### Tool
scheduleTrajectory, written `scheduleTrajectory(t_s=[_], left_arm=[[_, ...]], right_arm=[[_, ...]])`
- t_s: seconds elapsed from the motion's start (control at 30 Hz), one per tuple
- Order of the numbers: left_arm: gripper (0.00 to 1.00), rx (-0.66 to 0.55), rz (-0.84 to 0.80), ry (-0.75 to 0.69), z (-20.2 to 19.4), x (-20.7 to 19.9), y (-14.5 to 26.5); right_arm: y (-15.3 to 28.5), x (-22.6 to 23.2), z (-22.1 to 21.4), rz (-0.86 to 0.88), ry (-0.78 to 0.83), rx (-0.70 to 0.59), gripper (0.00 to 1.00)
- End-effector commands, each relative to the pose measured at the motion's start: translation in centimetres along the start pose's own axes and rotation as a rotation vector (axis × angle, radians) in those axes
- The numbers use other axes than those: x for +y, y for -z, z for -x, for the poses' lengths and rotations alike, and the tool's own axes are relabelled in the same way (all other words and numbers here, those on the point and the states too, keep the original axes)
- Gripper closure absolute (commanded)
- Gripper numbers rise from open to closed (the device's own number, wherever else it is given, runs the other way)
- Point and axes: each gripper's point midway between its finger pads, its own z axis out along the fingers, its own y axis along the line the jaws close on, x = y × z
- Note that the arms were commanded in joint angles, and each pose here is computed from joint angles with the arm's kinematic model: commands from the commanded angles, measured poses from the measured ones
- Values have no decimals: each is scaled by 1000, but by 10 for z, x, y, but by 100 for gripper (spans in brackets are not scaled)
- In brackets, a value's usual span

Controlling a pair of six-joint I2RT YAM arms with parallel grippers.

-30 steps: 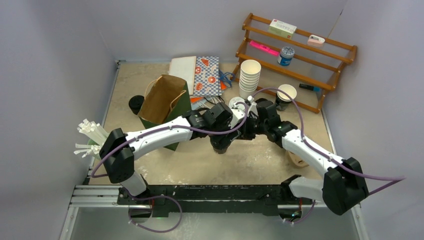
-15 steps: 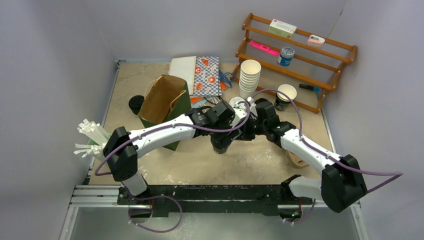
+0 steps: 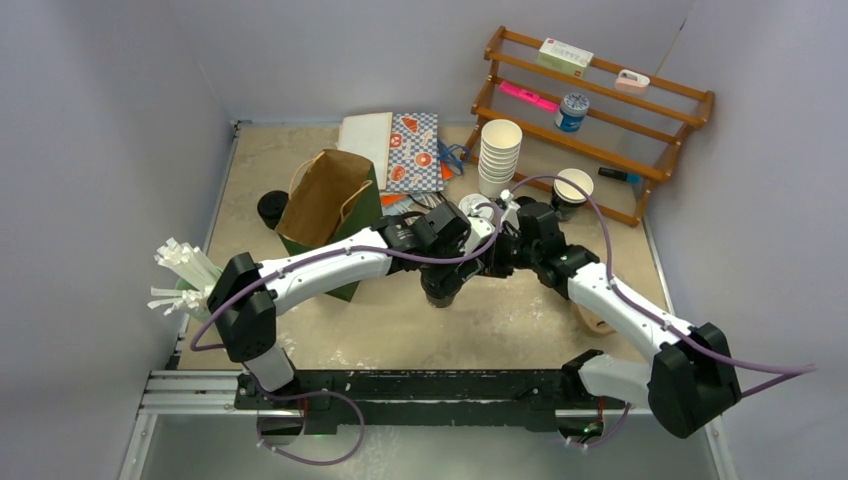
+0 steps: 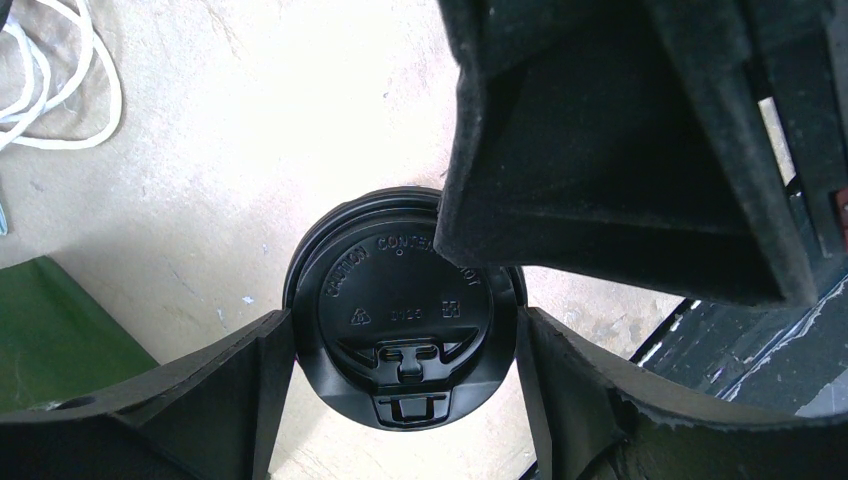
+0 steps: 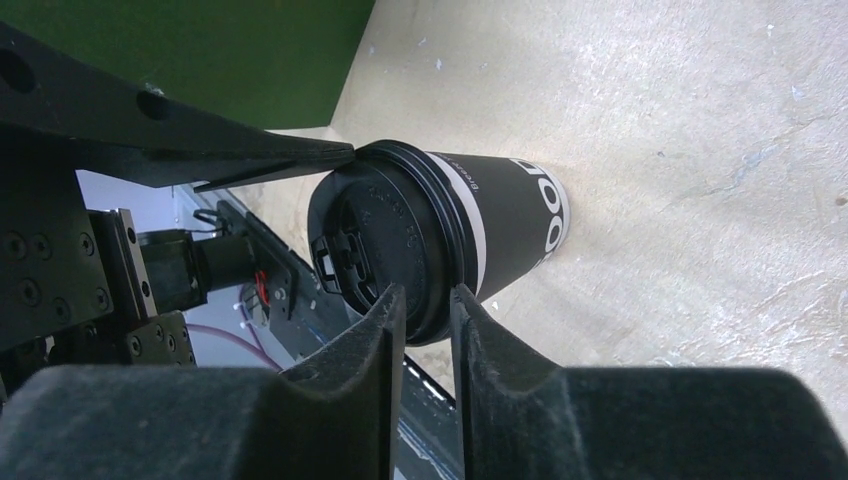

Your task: Pack the takeout coffee

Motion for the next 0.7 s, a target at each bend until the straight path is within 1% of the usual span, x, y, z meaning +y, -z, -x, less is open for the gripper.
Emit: scheduleTrajectory(t_s=[0.0,0.07,0.4,0.57,0.67], left_arm=[[30,19,-18,-21,-2,-3,-1],[31,18,-18,-23,-2,-3,-1],[31,23,-20,-26,-4,-3,-4],[33,28,-20,-26,-7,-3,-6],[33,33,-53,-29,-9,-8,-9]], right_arm=[[-4,-5,1,-3,-13,-12,78],[-6,-7,-1,-2,-18,-9,82],[-14,-19,-10,-17,-38,21,82],[-16,-24,-14,-25,-45,30,85],[-16,-24,-14,-25,-45,31,85]])
